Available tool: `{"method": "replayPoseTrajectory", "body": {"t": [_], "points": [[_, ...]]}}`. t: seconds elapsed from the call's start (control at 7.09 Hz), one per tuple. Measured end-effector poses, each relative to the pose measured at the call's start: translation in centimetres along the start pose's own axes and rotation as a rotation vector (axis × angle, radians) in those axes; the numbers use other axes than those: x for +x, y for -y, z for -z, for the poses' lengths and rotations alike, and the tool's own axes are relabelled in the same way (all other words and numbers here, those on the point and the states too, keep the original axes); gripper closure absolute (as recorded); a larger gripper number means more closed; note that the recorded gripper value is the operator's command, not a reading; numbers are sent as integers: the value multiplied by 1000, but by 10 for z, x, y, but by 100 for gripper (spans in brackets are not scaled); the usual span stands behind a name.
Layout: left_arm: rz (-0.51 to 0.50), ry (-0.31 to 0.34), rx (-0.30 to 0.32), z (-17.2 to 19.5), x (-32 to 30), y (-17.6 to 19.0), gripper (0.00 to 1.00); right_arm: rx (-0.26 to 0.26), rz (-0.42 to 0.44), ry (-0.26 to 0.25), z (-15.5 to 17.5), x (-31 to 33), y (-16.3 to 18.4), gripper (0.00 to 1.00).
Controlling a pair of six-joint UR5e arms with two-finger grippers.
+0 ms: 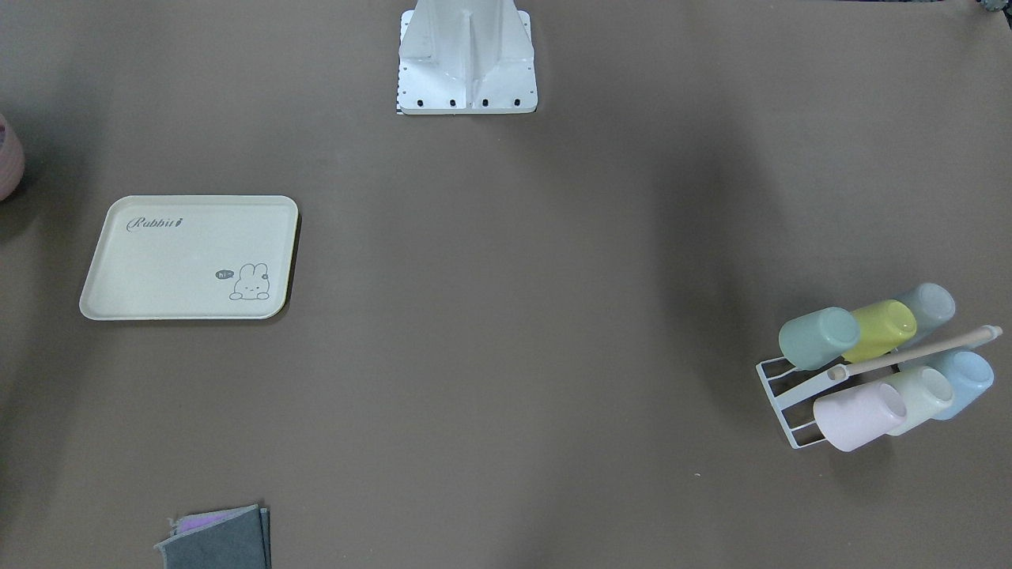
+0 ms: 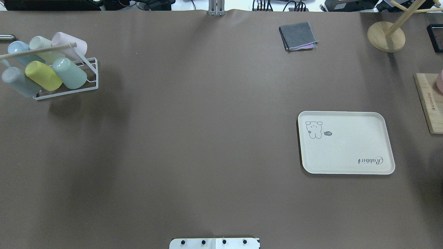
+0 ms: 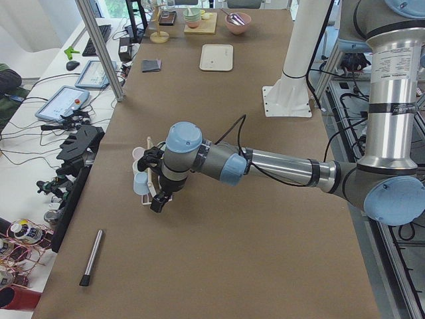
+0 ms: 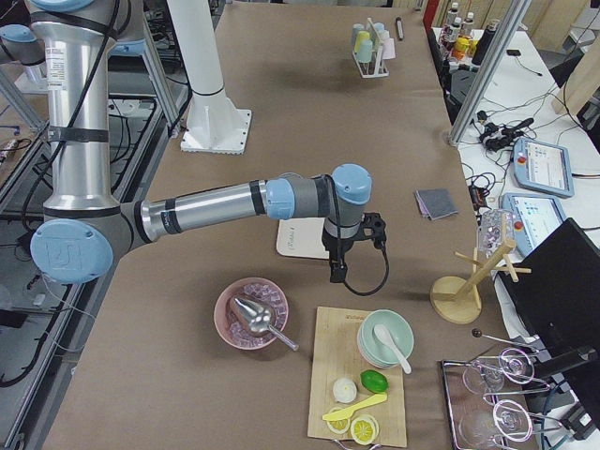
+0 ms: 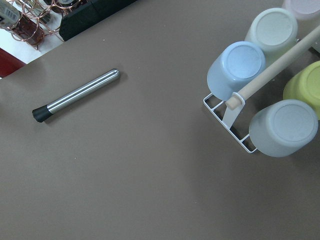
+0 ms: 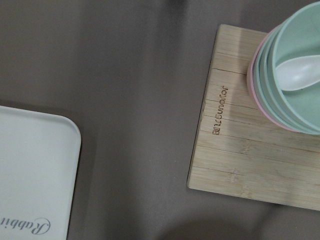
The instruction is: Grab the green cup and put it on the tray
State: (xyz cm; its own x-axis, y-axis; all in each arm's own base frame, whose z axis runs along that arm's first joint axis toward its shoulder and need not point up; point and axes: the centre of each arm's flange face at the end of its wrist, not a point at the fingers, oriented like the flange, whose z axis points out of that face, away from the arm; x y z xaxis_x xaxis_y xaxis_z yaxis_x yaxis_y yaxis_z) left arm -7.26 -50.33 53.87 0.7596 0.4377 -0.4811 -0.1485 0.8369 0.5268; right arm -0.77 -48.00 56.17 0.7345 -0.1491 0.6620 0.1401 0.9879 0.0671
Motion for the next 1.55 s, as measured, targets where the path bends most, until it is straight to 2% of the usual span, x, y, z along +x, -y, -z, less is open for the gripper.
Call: {"method": "replayPoseTrajectory", "body": {"t": [0.28,0.56,0.7,0.99,1.13,1.27,1.55], "points": [[-57,14,39,9,14,23,1,-44,-11,7,-22,-10,4,0],[-150,42,46,1,49,54,1,-62,-91,45,-30,-23,9,0],[-193,63,46,-2,67,64,1,-69,-102,55,-33,-29,11,22],[-265,114,33,-5,106,82,1,-94,-108,62,-45,-61,27,20],[-300,145,24,-4,127,92,1,-110,-136,64,-53,-84,36,0],[-347,189,16,-5,150,101,1,-120,-159,64,-67,-97,43,0],[-466,284,-11,-12,182,113,1,-82,-194,84,-105,-85,54,0]]}}
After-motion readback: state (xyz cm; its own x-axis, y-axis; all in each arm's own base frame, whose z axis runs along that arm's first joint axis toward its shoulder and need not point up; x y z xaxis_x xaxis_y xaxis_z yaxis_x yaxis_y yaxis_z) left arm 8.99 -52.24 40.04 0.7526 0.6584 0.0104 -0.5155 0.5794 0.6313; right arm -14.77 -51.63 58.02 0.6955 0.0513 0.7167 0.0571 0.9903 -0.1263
